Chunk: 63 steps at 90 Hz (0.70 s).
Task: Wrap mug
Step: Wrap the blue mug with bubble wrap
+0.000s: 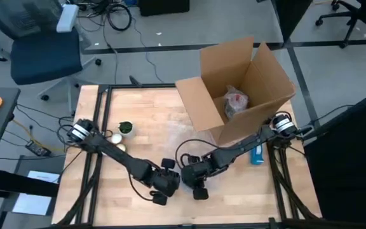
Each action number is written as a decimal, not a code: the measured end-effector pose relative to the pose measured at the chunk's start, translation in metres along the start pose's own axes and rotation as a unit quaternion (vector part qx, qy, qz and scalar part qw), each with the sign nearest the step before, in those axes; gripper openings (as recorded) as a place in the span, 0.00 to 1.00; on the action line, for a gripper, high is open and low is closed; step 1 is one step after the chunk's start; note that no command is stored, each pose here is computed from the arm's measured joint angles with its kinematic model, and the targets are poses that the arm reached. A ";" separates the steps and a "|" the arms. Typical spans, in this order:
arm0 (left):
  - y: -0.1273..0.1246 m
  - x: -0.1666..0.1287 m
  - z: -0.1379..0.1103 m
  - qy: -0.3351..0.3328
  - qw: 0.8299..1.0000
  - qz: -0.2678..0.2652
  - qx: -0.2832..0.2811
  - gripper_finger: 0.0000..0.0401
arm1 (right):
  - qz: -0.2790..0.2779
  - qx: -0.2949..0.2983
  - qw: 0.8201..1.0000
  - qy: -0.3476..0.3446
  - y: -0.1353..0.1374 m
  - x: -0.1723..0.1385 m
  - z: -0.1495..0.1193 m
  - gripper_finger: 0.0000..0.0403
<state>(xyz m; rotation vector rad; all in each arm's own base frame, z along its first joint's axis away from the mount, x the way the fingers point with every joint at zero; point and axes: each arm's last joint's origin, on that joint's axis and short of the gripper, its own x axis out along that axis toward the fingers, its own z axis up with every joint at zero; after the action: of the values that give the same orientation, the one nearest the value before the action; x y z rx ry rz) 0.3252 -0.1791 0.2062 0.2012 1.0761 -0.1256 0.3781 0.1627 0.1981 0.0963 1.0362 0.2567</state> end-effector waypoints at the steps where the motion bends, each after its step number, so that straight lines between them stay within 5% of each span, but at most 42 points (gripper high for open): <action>1: 0.000 -0.002 -0.001 0.002 1.000 0.004 0.001 0.32 | 0.000 -0.002 1.000 0.000 0.000 0.000 0.000 0.23; 18: 0.008 -0.021 -0.015 -0.035 0.994 0.107 -0.001 0.31 | 0.000 -0.033 0.999 0.017 0.005 0.000 -0.005 0.23; 35: 0.067 0.011 -0.042 -0.037 0.982 0.161 -0.089 0.28 | -0.008 -0.043 0.997 0.062 0.010 0.000 -0.016 0.21; 52: 0.095 0.053 -0.058 -0.095 0.982 0.026 -0.163 0.25 | -0.008 -0.052 0.996 0.070 0.016 0.000 -0.020 0.18; 63: 0.094 0.059 -0.053 -0.133 0.980 0.015 -0.149 0.23 | -0.006 -0.057 0.996 0.069 0.016 0.000 -0.019 0.17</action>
<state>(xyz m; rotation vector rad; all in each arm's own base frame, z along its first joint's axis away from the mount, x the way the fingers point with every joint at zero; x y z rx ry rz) 0.3264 -0.0754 0.1393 -0.0686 0.8123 0.0361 0.3587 0.1777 0.1917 -0.0316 1.1558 0.3149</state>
